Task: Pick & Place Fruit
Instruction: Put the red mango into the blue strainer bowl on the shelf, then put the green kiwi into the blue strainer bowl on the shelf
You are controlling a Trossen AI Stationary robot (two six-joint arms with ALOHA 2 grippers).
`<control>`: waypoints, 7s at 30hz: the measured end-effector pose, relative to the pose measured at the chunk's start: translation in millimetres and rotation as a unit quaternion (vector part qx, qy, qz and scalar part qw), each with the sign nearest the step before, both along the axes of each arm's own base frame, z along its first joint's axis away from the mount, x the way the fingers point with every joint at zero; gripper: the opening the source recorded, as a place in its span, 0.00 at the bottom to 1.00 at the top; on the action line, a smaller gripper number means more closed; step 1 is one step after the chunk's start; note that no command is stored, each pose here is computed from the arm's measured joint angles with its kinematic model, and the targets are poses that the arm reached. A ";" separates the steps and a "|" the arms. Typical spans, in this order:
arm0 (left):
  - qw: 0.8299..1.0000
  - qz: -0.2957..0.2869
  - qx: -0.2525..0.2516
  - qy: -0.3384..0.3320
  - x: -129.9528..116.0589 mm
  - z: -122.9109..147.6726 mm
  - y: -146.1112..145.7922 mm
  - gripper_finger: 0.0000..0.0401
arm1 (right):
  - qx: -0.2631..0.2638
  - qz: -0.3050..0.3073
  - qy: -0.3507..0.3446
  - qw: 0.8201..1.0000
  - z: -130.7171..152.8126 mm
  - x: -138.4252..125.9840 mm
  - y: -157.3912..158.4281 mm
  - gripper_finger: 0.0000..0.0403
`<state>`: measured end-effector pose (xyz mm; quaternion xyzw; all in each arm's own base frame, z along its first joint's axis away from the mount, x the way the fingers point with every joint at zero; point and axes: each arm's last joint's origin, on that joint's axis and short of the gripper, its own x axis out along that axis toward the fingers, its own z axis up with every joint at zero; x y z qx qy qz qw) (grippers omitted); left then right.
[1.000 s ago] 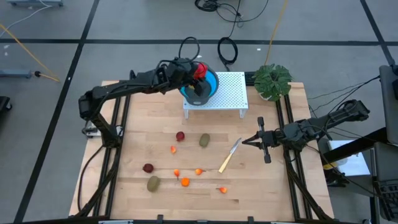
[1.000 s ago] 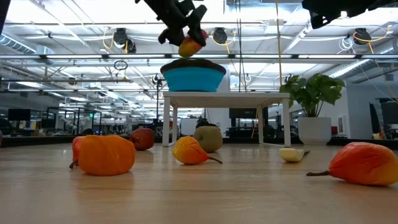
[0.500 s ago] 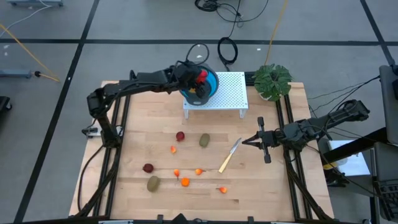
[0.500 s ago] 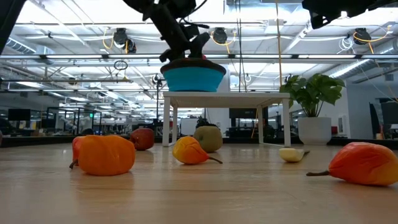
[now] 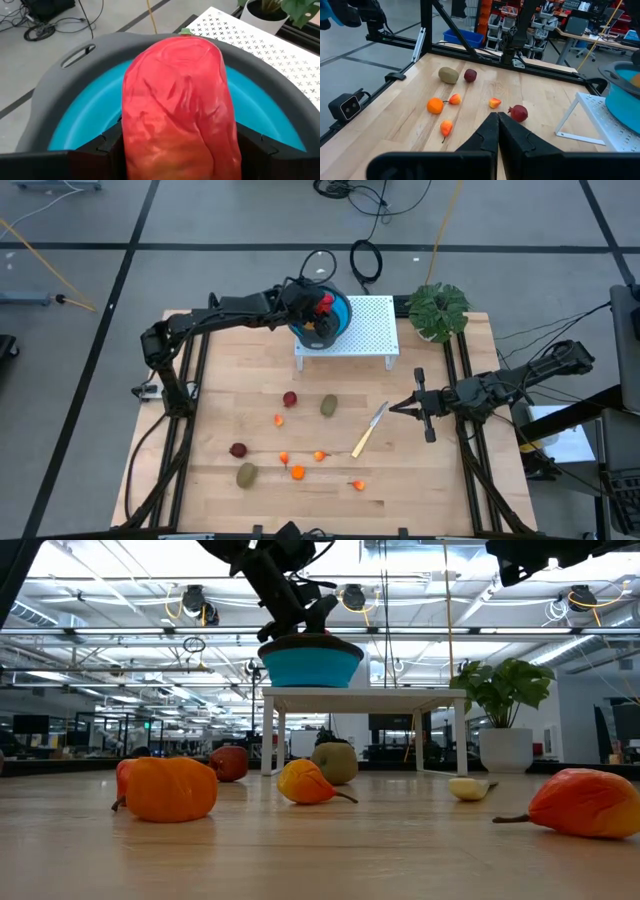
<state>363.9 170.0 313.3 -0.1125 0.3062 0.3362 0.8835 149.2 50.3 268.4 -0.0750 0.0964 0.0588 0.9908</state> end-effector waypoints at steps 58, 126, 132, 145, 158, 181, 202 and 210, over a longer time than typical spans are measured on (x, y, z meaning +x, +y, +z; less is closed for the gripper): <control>0.975 -0.067 -0.212 0.001 -65.4 66.8 -232.9 0.02 | -0.004 0.003 0.001 1.000 -0.3 0.0 0.1 0.00; 0.817 0.347 -0.411 0.206 -139.6 -157.8 -366.3 0.90 | -0.006 0.001 0.000 1.000 -0.3 0.1 0.0 0.00; 0.825 0.341 -0.416 0.176 -137.8 -162.3 -365.9 0.85 | -0.006 0.001 0.000 1.000 -0.3 0.1 0.0 0.00; 0.832 0.339 -0.407 0.168 -137.8 -162.1 -364.4 0.51 | 0.006 -0.022 0.000 1.000 -0.2 0.2 -1.1 0.00; 0.832 0.288 -0.451 0.145 -121.7 -137.0 -378.1 0.52 | 0.002 -0.040 -0.001 0.999 -0.3 0.3 -2.3 0.00; 0.808 0.228 -0.479 -0.255 -51.4 -87.0 -368.9 0.53 | -0.005 -0.037 0.010 0.999 -2.6 -0.3 -2.3 0.00; 0.807 -0.267 -0.139 -0.509 8.0 9.7 -320.7 0.54 | -0.058 -0.029 0.072 0.995 -15.2 -4.0 -3.7 0.00; 0.733 -0.365 -0.091 -0.567 11.6 26.7 -295.4 0.54 | -0.075 -0.003 0.088 0.993 -17.8 -7.1 -3.7 0.00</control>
